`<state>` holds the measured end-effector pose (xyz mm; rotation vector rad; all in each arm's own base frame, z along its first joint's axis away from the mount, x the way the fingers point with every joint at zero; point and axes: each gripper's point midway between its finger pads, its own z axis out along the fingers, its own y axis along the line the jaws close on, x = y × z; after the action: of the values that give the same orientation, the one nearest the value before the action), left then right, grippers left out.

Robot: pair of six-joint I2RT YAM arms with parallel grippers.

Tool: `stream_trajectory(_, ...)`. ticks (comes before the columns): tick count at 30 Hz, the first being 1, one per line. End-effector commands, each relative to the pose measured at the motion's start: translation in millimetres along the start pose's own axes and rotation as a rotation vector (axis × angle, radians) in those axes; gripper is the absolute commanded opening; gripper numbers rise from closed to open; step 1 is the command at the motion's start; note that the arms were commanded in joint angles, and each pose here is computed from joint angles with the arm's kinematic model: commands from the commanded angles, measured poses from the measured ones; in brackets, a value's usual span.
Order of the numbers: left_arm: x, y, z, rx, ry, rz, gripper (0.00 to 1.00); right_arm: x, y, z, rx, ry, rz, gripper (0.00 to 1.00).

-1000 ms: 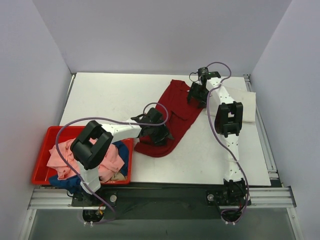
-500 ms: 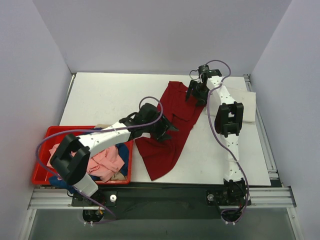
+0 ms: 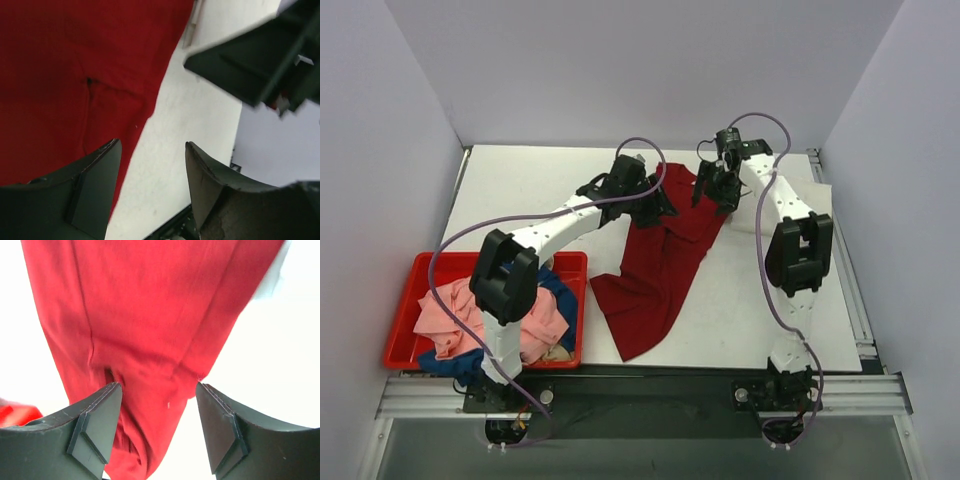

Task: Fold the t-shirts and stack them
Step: Rotate the tshirt 90 degrees

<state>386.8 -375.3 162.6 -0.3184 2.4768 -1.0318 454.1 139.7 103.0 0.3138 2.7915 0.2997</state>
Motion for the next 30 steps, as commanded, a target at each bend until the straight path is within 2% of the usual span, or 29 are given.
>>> stream_trajectory(1, -26, 2, 9, -0.027, -0.041, 0.152, 0.64, 9, -6, -22, 0.052, -0.06, -0.044, 0.62)
stream_trajectory(4, -34, 4, 31, -0.002, -0.018, 0.163, 0.64, 22, -2, -4, 0.015, 0.004, -0.021, 0.59)
stream_trajectory(5, -32, 16, 45, -0.024, -0.003, 0.167, 0.64, 27, -3, 7, 0.022, 0.029, -0.011, 0.58)
stream_trajectory(14, -32, 49, 95, -0.045, 0.047, 0.201, 0.64, 38, -22, 49, 0.09, 0.105, 0.062, 0.57)
stream_trajectory(23, -47, 91, 110, -0.126, 0.031, 0.116, 0.64, 43, -25, 87, 0.105, 0.18, 0.11, 0.57)
stream_trajectory(30, -81, 122, 105, -0.198, -0.045, 0.053, 0.64, 16, -1, 99, 0.04, 0.177, 0.146, 0.58)
